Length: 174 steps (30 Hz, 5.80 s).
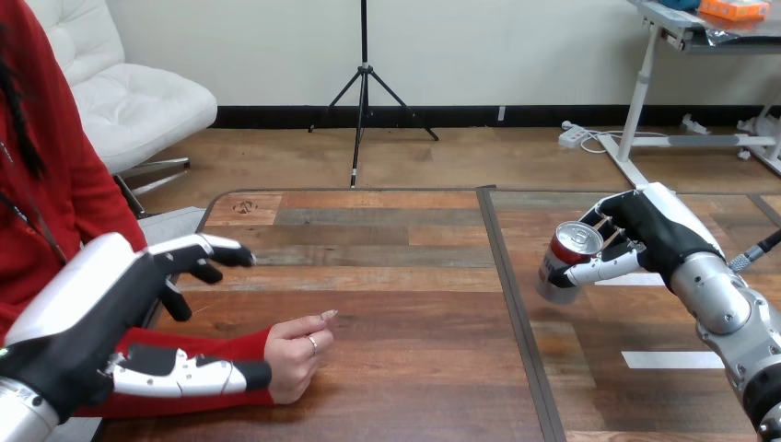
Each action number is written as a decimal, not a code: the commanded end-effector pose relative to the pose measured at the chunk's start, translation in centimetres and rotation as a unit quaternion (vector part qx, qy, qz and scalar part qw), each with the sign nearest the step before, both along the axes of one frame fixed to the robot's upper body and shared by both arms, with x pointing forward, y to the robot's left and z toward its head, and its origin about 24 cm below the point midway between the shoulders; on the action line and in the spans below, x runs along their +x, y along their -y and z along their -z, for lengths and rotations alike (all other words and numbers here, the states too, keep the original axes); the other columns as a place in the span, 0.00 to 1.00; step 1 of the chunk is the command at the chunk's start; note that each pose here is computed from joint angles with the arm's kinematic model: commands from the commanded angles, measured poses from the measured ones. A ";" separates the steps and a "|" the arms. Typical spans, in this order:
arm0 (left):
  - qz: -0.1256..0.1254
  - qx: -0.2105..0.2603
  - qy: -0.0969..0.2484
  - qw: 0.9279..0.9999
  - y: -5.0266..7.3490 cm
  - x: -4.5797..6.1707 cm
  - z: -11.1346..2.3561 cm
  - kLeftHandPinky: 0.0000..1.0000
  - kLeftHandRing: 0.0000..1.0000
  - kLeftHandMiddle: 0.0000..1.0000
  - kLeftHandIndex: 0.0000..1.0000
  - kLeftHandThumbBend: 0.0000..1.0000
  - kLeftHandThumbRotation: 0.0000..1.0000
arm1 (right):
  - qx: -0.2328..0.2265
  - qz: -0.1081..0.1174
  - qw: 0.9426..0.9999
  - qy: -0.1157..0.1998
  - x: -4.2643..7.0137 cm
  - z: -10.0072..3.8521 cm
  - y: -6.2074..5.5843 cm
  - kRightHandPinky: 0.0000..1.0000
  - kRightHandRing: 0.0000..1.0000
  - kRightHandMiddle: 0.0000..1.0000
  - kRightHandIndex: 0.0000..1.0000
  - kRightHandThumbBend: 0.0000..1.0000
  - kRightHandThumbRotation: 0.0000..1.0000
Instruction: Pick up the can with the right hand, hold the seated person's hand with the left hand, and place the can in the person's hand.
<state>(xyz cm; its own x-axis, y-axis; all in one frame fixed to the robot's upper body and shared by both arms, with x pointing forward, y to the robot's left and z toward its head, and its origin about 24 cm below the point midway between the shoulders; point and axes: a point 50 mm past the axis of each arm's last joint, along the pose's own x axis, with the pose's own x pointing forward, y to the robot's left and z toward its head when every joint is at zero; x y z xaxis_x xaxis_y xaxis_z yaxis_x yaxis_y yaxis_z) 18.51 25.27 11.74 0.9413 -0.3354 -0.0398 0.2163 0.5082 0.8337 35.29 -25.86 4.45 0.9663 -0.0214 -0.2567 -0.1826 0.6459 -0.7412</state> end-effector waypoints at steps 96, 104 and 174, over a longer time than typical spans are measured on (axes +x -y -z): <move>-0.059 0.224 0.026 0.972 2.6 3.6 3.0 0.61 0.72 0.75 0.71 1.00 0.02 | 0.015 -0.010 0.998 0.062 1.3 -3.1 0.0 0.39 0.43 0.47 0.47 0.79 0.00; -0.054 0.239 0.012 0.970 2.5 3.9 3.0 0.62 0.72 0.75 0.72 1.00 0.02 | 0.014 -0.011 0.998 0.062 1.3 -3.1 0.0 0.38 0.42 0.47 0.47 0.79 0.00; -0.064 0.248 -0.102 0.961 1.9 6.6 2.7 0.49 0.60 0.64 0.64 0.98 0.00 | 0.025 -0.012 0.997 0.076 1.3 -3.4 -0.1 0.38 0.41 0.45 0.47 0.79 0.00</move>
<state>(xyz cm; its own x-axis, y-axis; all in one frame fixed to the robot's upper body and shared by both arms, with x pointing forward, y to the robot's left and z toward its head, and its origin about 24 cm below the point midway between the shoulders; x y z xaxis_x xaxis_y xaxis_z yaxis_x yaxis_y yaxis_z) 23.91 23.42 7.73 0.9079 -0.1105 -0.4043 0.4172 0.1457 0.8971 35.38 -25.78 4.73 0.9702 -0.0058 -0.2424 -0.1769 0.6665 -0.7242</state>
